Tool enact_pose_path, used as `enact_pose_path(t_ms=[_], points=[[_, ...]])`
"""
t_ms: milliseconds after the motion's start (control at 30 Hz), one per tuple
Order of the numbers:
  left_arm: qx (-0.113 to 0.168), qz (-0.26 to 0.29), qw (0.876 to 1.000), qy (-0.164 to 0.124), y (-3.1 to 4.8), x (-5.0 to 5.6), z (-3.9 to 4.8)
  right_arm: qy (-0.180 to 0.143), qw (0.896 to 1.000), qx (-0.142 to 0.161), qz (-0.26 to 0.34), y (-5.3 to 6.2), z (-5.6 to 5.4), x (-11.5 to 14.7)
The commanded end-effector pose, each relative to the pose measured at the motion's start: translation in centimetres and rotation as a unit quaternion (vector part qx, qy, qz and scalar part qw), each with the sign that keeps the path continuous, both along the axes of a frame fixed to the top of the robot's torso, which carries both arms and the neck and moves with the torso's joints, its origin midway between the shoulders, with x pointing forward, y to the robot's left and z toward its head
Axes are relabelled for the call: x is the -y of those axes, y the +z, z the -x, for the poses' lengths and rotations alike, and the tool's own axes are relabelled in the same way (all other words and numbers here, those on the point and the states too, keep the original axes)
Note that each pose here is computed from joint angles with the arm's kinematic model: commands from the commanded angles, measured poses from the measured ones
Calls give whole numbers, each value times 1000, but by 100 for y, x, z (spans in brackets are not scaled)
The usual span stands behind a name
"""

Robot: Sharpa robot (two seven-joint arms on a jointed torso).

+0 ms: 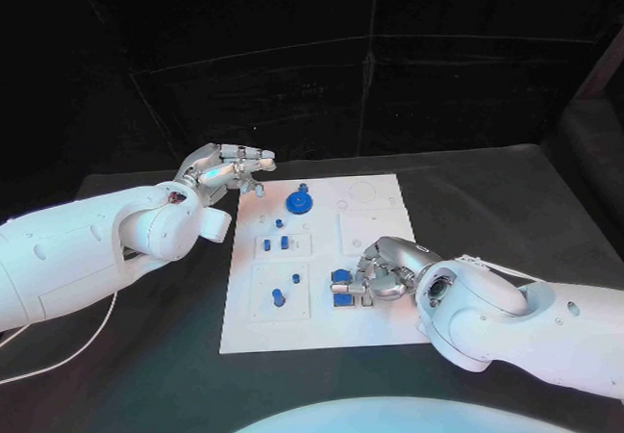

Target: Assemble the parts on the task board

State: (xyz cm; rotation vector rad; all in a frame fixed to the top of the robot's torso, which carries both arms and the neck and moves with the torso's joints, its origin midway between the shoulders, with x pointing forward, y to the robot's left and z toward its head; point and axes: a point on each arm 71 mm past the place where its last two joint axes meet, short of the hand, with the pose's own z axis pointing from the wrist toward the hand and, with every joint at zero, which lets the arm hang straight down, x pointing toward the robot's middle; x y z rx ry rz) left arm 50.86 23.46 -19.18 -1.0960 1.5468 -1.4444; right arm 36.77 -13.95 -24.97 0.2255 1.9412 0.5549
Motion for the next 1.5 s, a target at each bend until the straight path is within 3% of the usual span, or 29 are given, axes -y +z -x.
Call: enact_pose_path(t_ms=[33, 400, 800, 1000, 1500], points=[[2, 4, 1000, -5, 17, 10, 1, 7, 1000, 16, 0, 38, 7, -13], [2, 4, 1000, -4, 17, 6, 1, 39, 999, 20, 5, 44, 25, -21], [2, 4, 1000, -4, 16, 2, -2, 43, 998, 39, 15, 53, 2, -34], [2, 4, 1000, -3, 15, 2, -3, 39, 998, 54, 1, 84, 4, -12], [2, 3, 1000, -3, 10, 4, -15, 76, 995, 51, -39, 129, 71, 11]])
